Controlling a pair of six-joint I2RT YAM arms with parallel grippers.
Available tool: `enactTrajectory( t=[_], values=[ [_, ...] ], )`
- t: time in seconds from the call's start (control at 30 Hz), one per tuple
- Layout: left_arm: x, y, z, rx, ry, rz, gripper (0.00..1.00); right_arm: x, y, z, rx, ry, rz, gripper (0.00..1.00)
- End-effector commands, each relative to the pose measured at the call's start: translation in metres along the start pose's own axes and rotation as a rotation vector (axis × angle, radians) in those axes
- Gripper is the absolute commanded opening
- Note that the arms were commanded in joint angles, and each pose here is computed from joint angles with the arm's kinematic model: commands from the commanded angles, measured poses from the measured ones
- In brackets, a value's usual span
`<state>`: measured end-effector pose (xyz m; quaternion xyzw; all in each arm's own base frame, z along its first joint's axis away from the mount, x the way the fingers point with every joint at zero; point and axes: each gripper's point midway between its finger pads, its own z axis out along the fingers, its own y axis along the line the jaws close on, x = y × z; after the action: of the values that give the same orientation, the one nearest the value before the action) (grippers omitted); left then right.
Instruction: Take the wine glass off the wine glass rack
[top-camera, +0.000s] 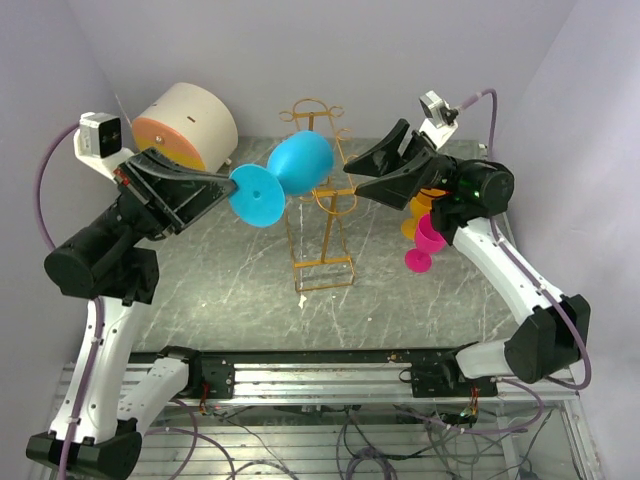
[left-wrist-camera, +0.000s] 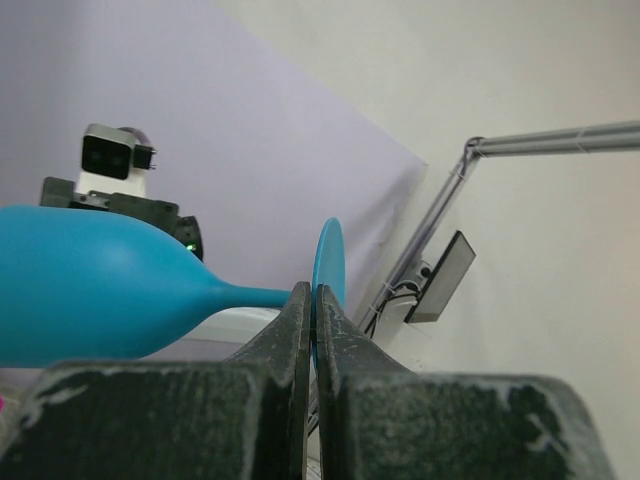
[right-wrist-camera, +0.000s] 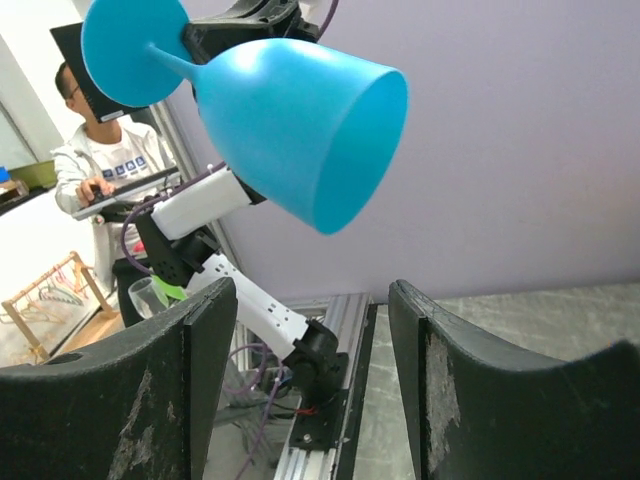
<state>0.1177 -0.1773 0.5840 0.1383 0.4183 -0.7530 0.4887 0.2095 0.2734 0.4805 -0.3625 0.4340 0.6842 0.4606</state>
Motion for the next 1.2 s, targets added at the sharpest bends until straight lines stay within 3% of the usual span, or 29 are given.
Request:
enactTrajectory(
  t=[0.0, 0.73, 0.9, 0.97, 1.07, 1.17],
  values=[
    [0.009, -0.035, -0.006, 0.117, 0.028, 0.051, 0.07, -0.014, 0.022, 0.004, -0.11, -0.053, -0.091, 0.62],
    [0.012, -0.02, -0.011, 0.105, 0.013, 0.009, 0.07, -0.011, 0.05, 0.04, -0.345, -0.104, -0.035, 0.6],
    [0.012, -0.016, -0.012, 0.092, 0.009, 0.009, 0.07, -0.011, 0.058, 0.046, -0.386, -0.11, -0.03, 0.56],
    [0.013, -0.014, -0.012, 0.087, 0.009, 0.008, 0.07, -0.01, 0.061, 0.047, -0.396, -0.107, -0.031, 0.41],
    [0.013, -0.013, -0.013, 0.082, 0.01, 0.008, 0.07, -0.009, 0.063, 0.046, -0.398, -0.1, -0.034, 0.0],
    [0.015, -0.005, -0.014, 0.05, 0.008, 0.017, 0.1, -0.005, 0.065, 0.044, -0.388, -0.089, -0.045, 0.0]
  ],
)
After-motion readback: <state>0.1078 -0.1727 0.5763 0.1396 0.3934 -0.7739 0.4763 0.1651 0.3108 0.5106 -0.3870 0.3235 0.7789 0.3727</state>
